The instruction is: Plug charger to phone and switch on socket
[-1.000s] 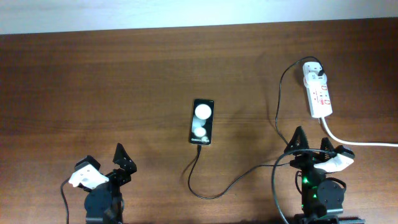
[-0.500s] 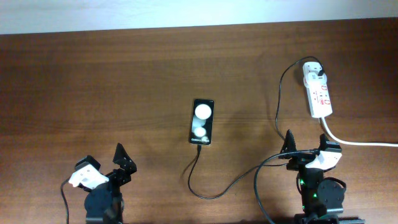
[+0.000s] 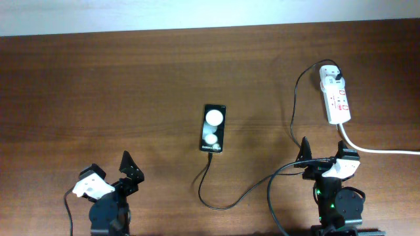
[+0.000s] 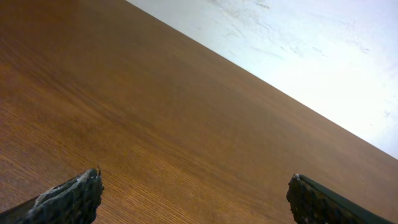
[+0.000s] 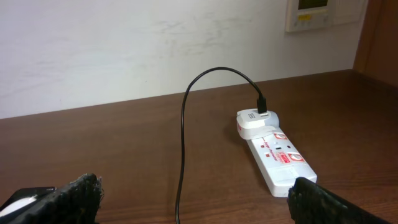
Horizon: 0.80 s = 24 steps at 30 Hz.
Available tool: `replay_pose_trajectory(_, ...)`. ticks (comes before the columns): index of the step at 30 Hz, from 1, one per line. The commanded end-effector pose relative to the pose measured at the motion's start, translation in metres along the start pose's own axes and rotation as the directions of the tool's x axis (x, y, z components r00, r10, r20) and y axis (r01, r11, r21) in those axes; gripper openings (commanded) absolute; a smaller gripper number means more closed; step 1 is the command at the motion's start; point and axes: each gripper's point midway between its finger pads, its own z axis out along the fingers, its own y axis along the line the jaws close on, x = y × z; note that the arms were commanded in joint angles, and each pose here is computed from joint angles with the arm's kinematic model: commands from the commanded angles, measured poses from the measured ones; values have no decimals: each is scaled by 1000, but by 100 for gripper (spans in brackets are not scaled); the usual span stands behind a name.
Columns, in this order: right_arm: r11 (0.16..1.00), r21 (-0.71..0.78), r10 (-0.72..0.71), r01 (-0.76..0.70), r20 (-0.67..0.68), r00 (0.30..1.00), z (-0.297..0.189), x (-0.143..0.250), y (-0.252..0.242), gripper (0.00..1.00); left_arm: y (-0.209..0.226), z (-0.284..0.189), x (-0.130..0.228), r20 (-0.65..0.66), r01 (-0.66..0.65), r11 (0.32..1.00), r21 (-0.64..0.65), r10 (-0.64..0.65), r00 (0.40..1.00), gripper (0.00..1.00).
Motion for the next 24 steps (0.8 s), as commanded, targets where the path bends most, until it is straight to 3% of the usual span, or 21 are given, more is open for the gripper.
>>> replay_pose_trajectory(1,1000,2,-4,4,-2,1000,0,3,-1,99,2,1,3,-4,-6,1000,-6,6,1000,99)
replay_pose_trajectory(6,1000,2,-4,4,-2,1000,0,3,-1,99,5,1,0,9,-41,999,-22,41,999,99)
replay_pose_trajectory(10,1000,2,-4,4,-2,1000,0,3,-1,99,-9,-1,-32,146,-22,999,26,18,989,99)
replay_pose_trajectory(12,1000,2,-4,4,-2,1000,0,3,-1,99,-26,-2,-43,217,-197,977,80,176,960,99)
replay_pose_trajectory(16,1000,2,-4,4,-2,1000,0,3,-1,99,-54,1,-17,245,-468,857,218,416,876,99)
replay_pose_trajectory(20,1000,2,-4,4,-2,1000,0,3,-1,99,-65,-1,9,242,-602,737,307,551,799,99)
replay_pose_trajectory(24,1000,2,-4,4,-2,1000,0,3,-1,99,-65,0,10,247,-625,721,301,574,781,99)
